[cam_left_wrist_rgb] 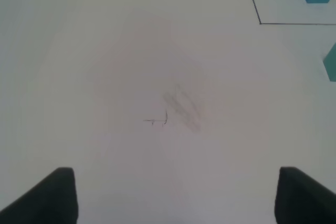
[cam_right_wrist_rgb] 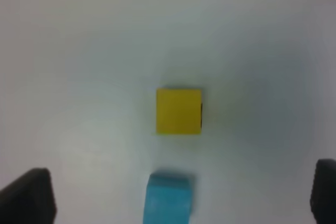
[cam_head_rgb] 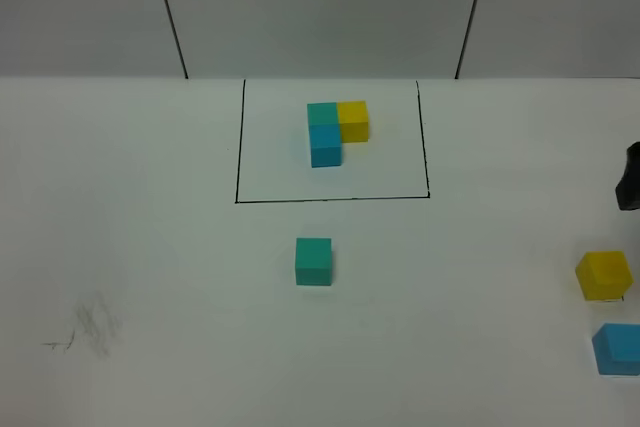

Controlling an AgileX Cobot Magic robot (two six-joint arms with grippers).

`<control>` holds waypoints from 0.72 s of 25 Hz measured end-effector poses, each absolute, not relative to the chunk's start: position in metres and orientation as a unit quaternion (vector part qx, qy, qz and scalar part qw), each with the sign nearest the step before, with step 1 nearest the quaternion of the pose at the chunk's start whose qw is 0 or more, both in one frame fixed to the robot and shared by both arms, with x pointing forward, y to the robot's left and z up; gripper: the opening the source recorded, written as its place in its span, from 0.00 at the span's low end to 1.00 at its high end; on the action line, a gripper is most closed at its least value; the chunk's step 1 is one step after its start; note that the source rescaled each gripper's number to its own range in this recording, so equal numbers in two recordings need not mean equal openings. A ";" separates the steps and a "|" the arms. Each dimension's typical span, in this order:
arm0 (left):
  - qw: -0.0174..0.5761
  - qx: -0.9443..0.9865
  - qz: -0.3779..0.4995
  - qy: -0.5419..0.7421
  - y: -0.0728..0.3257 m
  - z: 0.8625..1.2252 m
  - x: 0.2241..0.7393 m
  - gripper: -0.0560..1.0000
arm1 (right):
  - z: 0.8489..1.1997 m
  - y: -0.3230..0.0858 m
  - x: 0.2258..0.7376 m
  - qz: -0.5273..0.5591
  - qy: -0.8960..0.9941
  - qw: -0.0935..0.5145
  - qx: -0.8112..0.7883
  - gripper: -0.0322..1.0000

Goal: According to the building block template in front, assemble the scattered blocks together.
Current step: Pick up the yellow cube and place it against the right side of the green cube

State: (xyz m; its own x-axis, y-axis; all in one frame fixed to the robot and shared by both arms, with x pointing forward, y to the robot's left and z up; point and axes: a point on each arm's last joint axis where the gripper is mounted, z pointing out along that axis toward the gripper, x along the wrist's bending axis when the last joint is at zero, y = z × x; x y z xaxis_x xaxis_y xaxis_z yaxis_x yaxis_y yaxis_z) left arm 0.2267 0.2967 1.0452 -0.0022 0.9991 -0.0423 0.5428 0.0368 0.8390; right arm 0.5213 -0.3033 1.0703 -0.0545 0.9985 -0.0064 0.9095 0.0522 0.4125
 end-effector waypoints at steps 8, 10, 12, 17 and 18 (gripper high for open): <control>0.351 0.613 0.325 0.629 0.297 1.045 0.227 0.67 | 1.021 -0.309 0.553 0.075 0.728 0.101 0.674 1.00; 0.351 0.613 0.325 0.629 0.297 1.045 0.227 0.67 | 1.012 -0.308 0.557 0.069 0.729 0.093 0.675 0.99; 0.351 0.613 0.325 0.629 0.297 1.045 0.227 0.67 | 1.002 -0.308 0.562 0.067 0.729 0.085 0.676 0.99; 0.351 0.613 0.325 0.629 0.297 1.045 0.227 0.67 | 0.978 -0.308 0.572 0.055 0.730 0.071 0.678 0.97; 0.351 0.613 0.325 0.629 0.297 1.045 0.227 0.67 | 0.972 -0.308 0.573 0.054 0.730 0.070 0.678 0.97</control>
